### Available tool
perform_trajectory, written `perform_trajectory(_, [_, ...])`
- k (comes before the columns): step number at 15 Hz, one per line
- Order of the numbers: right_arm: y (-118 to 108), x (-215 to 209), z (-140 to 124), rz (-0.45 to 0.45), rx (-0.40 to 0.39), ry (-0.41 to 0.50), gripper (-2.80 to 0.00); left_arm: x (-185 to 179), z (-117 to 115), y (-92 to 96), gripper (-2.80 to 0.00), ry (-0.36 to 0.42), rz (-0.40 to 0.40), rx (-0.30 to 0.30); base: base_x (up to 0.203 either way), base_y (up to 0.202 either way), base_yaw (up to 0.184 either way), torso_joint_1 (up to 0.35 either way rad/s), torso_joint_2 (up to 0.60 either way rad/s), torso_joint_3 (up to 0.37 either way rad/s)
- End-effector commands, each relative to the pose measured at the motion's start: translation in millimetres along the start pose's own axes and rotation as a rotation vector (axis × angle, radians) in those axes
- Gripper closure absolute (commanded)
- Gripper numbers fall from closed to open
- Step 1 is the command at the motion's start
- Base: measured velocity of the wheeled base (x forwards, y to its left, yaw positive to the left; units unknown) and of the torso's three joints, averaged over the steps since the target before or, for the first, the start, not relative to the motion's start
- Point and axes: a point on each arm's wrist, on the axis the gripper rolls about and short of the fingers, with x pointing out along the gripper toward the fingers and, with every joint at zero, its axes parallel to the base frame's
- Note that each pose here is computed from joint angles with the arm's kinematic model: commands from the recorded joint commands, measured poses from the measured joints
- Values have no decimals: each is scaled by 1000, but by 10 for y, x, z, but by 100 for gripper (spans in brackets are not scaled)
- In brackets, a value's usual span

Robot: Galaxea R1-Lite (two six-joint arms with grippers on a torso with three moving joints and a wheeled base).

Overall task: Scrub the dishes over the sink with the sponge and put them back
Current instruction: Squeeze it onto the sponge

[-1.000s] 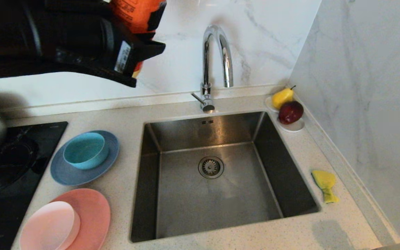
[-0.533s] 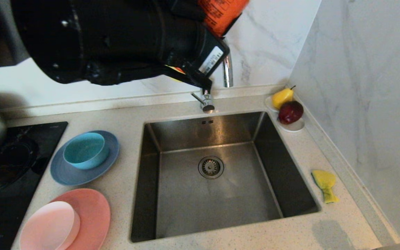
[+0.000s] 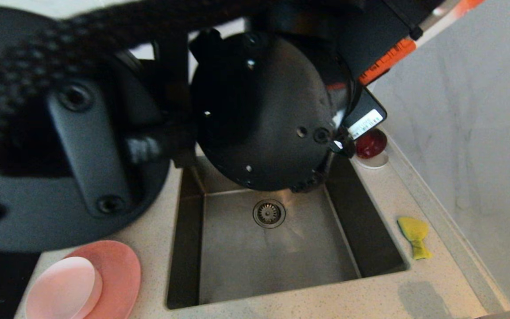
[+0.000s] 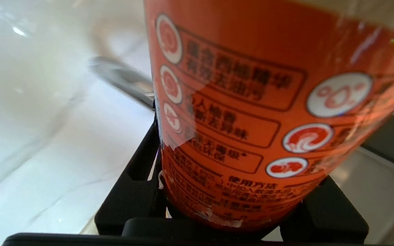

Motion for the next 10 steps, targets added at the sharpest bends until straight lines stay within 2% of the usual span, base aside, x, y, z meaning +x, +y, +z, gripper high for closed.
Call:
perform_trajectory(1, [0,0,-1,1,0,0,0,114,-54,-360,0,38,-41,47,0,0,0,0,0,0])
perform_trajectory(4, [0,0,-1,1,0,0,0,191,-106,-669,0,61,-84,80,0,0,0,0,0,0])
perform_trajectory(10, [0,1,0,1,0,1,0,395,-358,-1234,0,150,-133,117,0,0,0,0,0,0])
